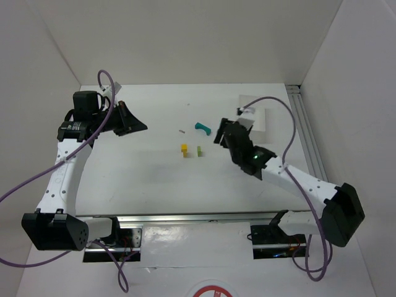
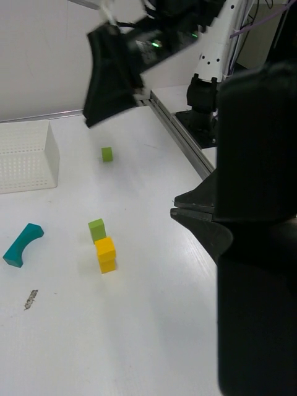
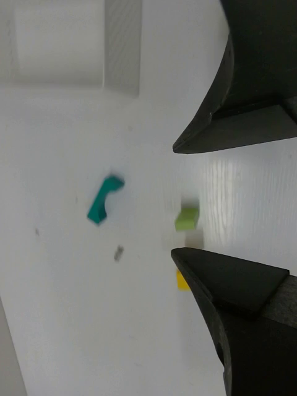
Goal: Build the wood block tower
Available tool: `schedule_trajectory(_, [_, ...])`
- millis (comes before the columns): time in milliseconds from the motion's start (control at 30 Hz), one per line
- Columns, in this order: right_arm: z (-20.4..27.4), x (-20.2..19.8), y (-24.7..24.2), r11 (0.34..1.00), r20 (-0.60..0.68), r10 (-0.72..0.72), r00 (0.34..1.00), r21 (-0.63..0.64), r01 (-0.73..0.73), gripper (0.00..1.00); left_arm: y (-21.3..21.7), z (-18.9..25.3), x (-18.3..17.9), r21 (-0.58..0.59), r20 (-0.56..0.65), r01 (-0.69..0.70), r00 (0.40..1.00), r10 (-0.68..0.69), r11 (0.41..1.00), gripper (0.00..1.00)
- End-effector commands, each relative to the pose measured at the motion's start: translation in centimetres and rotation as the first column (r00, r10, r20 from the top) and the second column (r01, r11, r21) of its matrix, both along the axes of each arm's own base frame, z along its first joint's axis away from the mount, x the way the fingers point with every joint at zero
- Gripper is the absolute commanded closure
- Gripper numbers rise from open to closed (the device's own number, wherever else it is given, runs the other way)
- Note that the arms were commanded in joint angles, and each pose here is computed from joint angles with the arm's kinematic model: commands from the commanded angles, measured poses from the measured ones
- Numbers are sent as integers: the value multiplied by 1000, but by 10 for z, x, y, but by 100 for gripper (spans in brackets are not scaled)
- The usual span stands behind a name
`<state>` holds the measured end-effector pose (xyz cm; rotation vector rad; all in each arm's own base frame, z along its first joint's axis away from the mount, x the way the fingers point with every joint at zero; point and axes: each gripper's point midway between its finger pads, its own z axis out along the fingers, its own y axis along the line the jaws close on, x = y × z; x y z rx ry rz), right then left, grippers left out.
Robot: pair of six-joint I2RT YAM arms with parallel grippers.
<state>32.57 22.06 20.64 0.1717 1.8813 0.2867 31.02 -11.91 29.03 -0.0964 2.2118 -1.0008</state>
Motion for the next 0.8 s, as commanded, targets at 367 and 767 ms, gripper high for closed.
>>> schedule_trajectory(367, [-110, -54, -153, 973, -570, -231, 788, -122, 197, 16, -1, 14, -3, -2, 71, 22, 997, -22, 1000, 100])
schedule_trajectory(767, [-151, -38, -164, 985, -616, -171, 769, -133, 112, 18, 0, 11, -1, 4, 71, 13, 997, -14, 1000, 100])
